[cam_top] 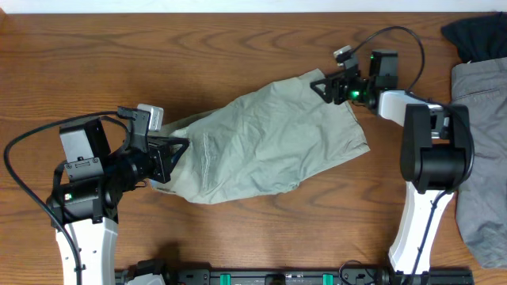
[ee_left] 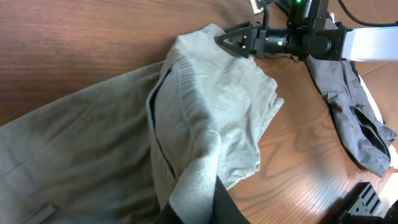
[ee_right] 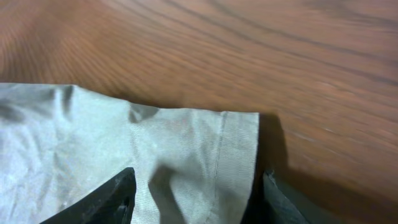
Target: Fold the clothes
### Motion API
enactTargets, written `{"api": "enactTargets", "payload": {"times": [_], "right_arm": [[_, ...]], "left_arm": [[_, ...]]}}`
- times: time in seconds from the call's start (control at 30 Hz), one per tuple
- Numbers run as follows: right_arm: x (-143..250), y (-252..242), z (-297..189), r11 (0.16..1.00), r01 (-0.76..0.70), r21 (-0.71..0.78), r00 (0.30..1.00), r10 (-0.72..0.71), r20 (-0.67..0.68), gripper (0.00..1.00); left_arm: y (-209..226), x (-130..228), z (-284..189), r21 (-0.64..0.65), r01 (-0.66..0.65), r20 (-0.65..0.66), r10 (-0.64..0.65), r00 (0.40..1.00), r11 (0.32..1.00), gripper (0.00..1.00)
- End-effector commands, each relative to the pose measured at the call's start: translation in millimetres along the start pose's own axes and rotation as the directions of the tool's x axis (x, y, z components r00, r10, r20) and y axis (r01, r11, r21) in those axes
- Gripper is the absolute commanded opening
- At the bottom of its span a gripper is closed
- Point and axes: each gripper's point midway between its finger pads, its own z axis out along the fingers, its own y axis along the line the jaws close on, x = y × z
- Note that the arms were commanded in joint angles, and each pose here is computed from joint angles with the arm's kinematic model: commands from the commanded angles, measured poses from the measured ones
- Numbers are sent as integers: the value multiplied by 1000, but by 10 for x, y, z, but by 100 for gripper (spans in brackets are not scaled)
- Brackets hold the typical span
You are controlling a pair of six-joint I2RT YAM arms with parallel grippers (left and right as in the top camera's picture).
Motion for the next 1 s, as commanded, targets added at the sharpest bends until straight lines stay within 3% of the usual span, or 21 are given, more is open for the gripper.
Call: {"api": "enactTargets", "payload": {"times": [0.0,0.07,0.1,0.17,0.33,0.63,0.97], "right_arm": [[297,-56,157,999,-22,23,998,23,-67,57],[325,-71,154,999,-30,33,997,32,-77,45],[327,-71,152,999,-31,32,996,33,-77,23],[322,-92,139,999,-32,36,997,35,-74,11],[185,-105,5,999,-52,15,998,52,-38,6],[-495,234,-645,981,-22,-194,991,46,122,5],[-883,263,-1097,978,-97,-183,973,131,187,6]], "left_arm": [[-48,-22,-28,17,-25,12,25,1000,1000,6],[-48,-22,-28,17,-25,12,25,1000,1000,6],[-48,-20,-28,17,-24,11,24,1000,1000,6],[-49,-12,-28,17,-21,8,21,1000,1000,6],[-49,-8,-28,17,-20,7,20,1000,1000,6],[-43,-24,-29,14,-27,13,27,1000,1000,6],[-31,-117,-31,7,-63,46,63,997,998,6]]}}
